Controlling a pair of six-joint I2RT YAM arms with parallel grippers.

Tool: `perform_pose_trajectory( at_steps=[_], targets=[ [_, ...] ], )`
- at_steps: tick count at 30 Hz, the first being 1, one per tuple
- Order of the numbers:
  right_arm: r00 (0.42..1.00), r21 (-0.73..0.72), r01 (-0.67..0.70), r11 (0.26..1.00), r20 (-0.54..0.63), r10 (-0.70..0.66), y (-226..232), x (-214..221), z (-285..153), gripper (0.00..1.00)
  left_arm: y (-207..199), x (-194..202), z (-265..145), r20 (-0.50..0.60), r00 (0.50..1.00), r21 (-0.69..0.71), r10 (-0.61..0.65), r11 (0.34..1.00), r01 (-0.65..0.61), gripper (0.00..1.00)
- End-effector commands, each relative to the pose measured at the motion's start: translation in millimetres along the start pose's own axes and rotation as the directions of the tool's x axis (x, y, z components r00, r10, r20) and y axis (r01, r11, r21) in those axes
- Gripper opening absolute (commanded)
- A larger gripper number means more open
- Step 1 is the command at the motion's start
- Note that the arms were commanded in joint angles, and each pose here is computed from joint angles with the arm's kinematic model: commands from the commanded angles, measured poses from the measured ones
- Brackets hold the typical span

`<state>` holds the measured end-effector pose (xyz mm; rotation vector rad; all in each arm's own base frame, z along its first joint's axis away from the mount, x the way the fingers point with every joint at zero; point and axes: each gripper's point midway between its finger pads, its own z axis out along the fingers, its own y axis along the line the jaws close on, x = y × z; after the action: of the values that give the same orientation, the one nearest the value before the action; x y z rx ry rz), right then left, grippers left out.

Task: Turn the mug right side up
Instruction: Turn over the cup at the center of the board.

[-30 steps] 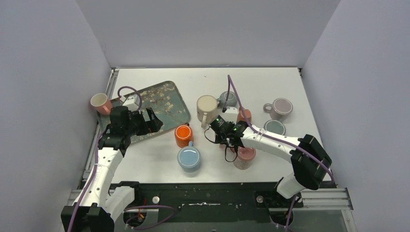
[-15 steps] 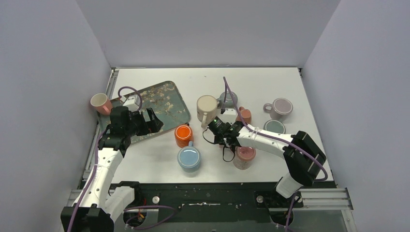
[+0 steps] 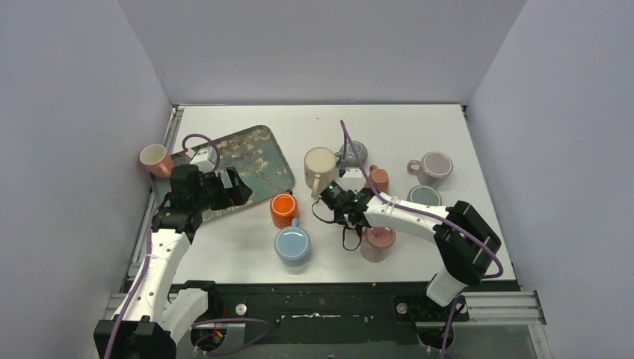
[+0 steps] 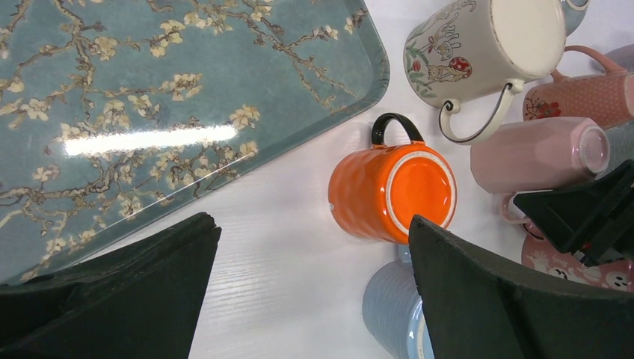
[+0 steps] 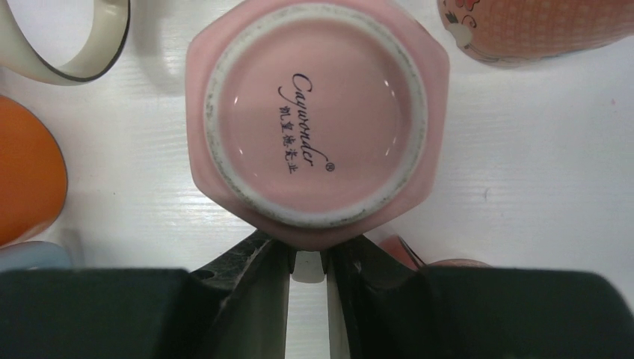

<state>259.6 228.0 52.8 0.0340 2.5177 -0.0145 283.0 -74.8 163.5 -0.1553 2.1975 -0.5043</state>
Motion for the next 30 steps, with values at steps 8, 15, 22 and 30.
perform_pose_trajectory(
  at_steps=[8,15,22,30],
  targets=[
    [0.993,-0.053,-0.002,0.999,0.115,0.008,8,-29,-18,0.0,-3,-26,-14,0.097,0.994,-0.023,0.04,0.999,-0.038,0.97],
    [0.984,-0.087,-0.028,0.996,0.175,0.043,3,-43,-36,0.0,-5,-27,-16,0.087,0.995,-0.02,0.049,0.999,-0.047,0.97],
    [0.961,-0.167,-0.062,0.984,0.257,0.104,-4,-57,-60,0.0,-21,-29,-24,0.118,0.993,0.058,0.022,0.998,-0.03,0.97],
    [0.899,-0.411,-0.127,0.903,0.337,0.28,2,-85,-119,0.0,-78,-35,-49,0.117,0.991,0.34,-0.067,0.94,0.024,0.93]
  ],
)
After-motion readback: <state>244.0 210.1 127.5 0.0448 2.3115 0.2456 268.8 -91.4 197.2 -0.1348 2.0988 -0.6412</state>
